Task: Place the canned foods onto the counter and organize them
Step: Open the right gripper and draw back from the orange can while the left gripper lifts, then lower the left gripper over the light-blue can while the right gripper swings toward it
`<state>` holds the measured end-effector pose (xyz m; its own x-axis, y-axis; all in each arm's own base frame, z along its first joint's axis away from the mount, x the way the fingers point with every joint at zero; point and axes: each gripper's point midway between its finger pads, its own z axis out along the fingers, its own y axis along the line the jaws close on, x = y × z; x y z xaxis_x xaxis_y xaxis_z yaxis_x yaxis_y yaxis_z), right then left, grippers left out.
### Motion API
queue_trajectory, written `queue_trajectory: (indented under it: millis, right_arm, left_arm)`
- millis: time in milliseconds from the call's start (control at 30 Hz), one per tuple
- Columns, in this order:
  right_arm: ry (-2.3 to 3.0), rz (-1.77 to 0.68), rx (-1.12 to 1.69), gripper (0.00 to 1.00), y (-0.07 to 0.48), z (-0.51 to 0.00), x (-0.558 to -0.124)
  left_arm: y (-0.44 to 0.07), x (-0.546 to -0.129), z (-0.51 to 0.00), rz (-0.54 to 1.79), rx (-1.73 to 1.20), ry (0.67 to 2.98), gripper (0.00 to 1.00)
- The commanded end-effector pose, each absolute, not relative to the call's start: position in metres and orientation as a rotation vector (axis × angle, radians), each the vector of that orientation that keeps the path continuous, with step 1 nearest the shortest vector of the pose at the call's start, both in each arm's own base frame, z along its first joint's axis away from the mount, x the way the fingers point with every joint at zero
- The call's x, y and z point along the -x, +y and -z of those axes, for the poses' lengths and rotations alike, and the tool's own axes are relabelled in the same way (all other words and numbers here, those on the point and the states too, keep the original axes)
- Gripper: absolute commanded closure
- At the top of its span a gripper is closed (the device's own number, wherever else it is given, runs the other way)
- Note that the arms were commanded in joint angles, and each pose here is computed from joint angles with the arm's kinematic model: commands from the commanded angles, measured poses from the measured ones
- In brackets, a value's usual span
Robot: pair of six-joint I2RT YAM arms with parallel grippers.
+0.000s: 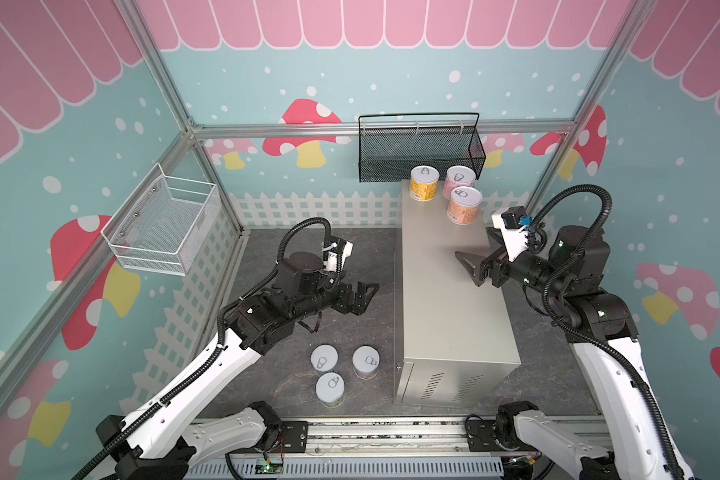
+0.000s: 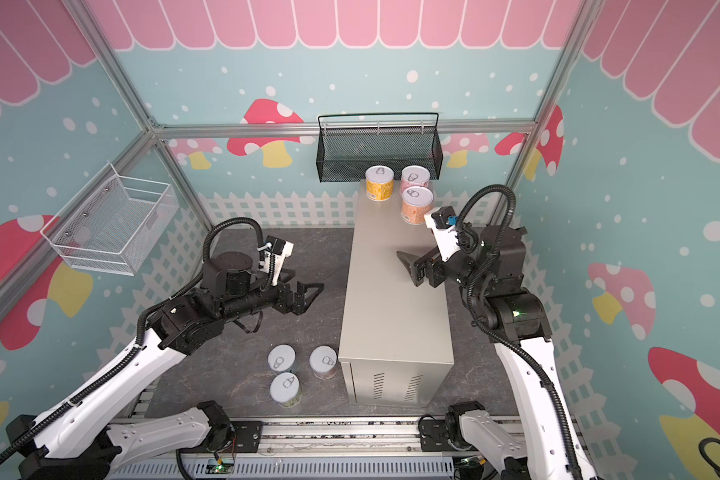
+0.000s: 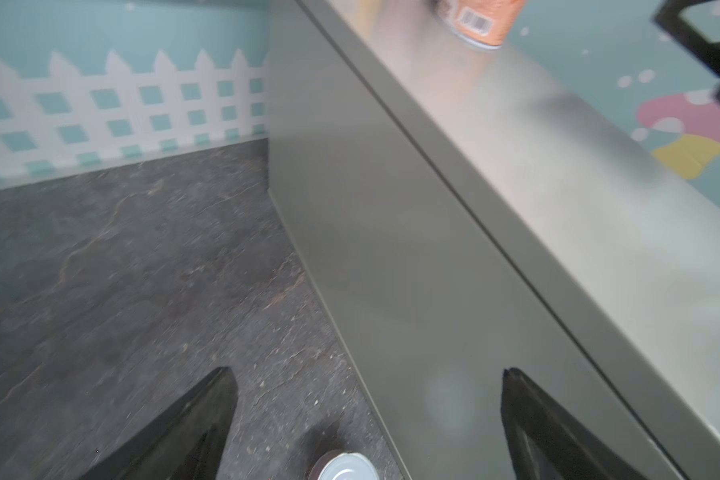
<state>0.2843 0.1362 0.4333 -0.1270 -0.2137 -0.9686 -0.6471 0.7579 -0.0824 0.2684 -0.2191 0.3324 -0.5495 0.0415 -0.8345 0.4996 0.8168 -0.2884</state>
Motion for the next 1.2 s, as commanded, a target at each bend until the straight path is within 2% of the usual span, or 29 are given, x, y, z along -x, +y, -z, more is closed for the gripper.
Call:
queue_trajectory:
  millis: [0, 333, 567, 833, 1167]
  right_arm:
    - [1.703, -0.469, 0.79, 0.01, 0.165, -0.441, -0.276]
    - [1.745, -0.501, 1.031, 0.01, 0.243, -0.431, -0.257]
    - [1.759, -0.487, 1.222, 0.01, 0.296, -0.411, -0.229]
    - [1.735, -0.441, 1.387, 0.0, 0.334, -0.393, -0.193]
    - [1.783, -0.383, 1.471, 0.01, 0.338, -0.37, -0.168]
  left_arm:
    - [-0.176, -0.277, -0.312, 0.475, -0.166, 2.236, 0.01]
    - [-0.115, -0.262, -0.259, 0.243, 0.102, 2.458, 0.01]
    - [-0.098, -0.236, -0.212, 0.203, 0.304, 2.584, 0.01]
    - [-0.107, -0.208, -0.156, 0.285, 0.439, 2.735, 0.01]
    - [-0.125, -0.191, -0.11, 0.29, 0.435, 2.824, 0.01]
